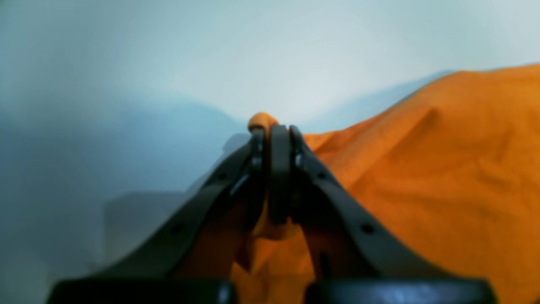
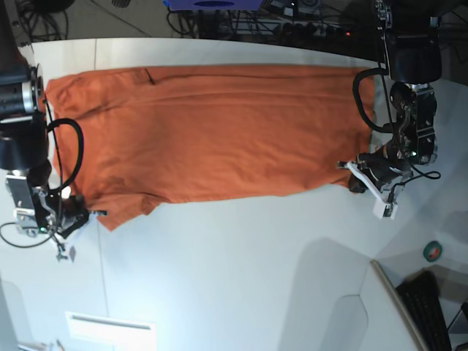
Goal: Layout the t-shirt on the table in an organized manner, then fold the t-shirt properly
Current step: 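Lift the side edge with both grippers and fold it over the shirt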
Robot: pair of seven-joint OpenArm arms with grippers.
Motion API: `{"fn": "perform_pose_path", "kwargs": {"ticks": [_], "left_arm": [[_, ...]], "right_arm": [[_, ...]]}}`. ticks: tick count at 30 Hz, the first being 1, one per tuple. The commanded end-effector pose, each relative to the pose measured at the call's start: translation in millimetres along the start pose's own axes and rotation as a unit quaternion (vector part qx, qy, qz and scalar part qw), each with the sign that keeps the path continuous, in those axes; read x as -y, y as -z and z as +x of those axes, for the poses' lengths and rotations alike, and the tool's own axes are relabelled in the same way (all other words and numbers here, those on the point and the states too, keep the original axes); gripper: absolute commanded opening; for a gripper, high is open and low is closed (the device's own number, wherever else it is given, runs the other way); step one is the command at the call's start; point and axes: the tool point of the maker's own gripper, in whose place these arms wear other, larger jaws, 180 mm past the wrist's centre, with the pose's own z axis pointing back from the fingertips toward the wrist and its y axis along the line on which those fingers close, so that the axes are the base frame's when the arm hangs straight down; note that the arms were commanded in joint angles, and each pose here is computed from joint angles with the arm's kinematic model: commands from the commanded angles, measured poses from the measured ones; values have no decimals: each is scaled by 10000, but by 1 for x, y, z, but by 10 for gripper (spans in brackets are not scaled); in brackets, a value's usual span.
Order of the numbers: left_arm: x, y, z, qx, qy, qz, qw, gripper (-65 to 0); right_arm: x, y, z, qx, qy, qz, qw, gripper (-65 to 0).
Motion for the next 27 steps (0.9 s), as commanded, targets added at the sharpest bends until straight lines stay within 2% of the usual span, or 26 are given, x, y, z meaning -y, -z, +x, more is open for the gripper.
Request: {"fn": "perform_pose_path", "kwargs": {"ticks": [1, 4, 7, 8, 11, 19, 25, 27], "left_arm": [[-5, -6, 14, 147, 93, 31, 9998, -650], [-2, -12, 15, 70, 208, 27, 9998, -650], [-7, -22, 14, 155, 210, 84, 9996, -650], [-6, -25, 19, 220, 272, 45, 9994, -650], [-7, -32, 7, -57, 362, -14, 9993, -650], [-2, -55, -15, -133, 606, -47, 9981, -650], [0, -60, -40, -373, 590, -82, 9975, -650], [1, -61, -46, -433, 581, -89, 9973, -650]], "right_arm": [[8, -12, 26, 404, 105, -4, 9991, -650], [11, -23, 30, 764, 261, 36, 9967, -650], [6, -28, 28, 909, 151, 55, 9957, -650], [5, -28, 24, 905, 127, 60, 9958, -650], [3, -26, 10, 847, 96, 66, 9963, -650], [12, -21, -15, 650, 82, -17, 9978, -650], [7, -39, -17, 961, -188, -16, 9952, -650], [15, -44, -23, 973, -272, -99, 9948, -650]]}}
